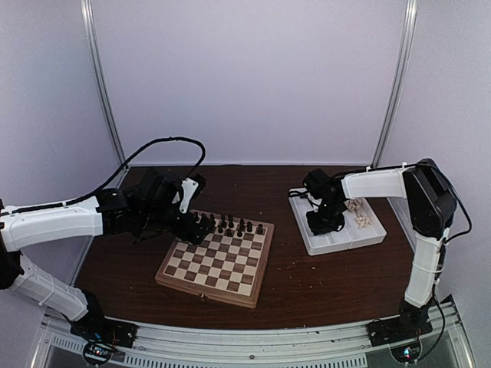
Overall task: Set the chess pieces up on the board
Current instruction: Pick up the chess piece from the storage box, then place the chess piece on the chessboard.
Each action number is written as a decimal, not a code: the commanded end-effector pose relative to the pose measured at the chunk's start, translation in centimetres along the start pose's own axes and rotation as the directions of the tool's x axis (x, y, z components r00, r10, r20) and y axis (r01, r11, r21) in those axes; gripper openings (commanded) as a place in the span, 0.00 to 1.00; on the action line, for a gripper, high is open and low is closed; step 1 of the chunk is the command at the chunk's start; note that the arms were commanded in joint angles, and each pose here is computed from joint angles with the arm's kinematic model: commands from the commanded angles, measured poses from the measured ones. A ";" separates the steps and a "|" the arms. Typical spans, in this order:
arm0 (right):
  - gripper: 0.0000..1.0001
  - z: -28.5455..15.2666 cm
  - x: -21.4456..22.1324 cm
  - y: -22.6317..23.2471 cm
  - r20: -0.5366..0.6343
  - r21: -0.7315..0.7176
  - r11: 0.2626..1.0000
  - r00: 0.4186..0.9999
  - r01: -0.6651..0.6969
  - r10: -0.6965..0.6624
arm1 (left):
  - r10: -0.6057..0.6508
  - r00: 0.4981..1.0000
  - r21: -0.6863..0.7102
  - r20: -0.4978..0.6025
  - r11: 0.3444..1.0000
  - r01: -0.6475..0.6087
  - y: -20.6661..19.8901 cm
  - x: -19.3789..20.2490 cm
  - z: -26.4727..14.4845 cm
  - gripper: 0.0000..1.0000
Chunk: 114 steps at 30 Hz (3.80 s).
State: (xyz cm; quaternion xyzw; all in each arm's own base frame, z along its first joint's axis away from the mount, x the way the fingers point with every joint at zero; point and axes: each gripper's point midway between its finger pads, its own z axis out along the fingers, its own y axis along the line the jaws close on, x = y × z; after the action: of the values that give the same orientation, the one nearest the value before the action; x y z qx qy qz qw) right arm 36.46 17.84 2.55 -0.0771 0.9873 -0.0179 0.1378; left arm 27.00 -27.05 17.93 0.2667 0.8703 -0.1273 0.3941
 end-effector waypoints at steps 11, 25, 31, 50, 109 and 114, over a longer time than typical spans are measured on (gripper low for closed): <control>0.25 0.9 -2.6 -1.0 0.040 0.075 0.997 0.999 -0.015 0.012 | -0.012 0.999 0.005 0.036 1.000 0.012 0.0 -1.5 0.0 0.96; 0.19 1.4 -3.1 0.2 0.019 -0.093 0.994 0.998 -0.059 0.061 | -0.016 0.999 0.007 0.031 1.000 0.016 -0.1 -1.3 0.0 0.96; 0.09 0.4 -3.5 0.2 0.042 -0.100 0.995 0.999 -0.029 0.033 | -0.018 0.999 0.004 0.027 1.000 0.018 0.0 -1.1 0.0 0.96; 0.10 -9.5 -3.1 5.2 0.319 -0.419 0.876 0.942 0.237 -0.102 | -0.007 0.998 0.050 0.057 0.999 0.004 -1.0 -2.5 0.2 0.96; 0.12 -20.5 3.1 24.3 0.737 -0.475 0.503 0.639 0.722 -0.221 | -0.591 0.666 0.484 -0.455 0.464 0.742 -11.1 -4.9 2.5 0.34; 0.13 -20.9 3.1 24.3 0.747 -0.466 0.504 0.629 0.727 -0.216 | -0.591 0.658 0.478 -0.466 0.458 0.750 -11.2 -4.7 2.8 0.33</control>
State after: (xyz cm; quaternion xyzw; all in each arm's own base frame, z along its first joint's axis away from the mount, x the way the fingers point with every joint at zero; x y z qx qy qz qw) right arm 24.31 41.54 18.01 -0.4081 0.7535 0.3702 0.3587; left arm 24.61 -38.52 19.02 0.0222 0.8570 -0.5075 0.0869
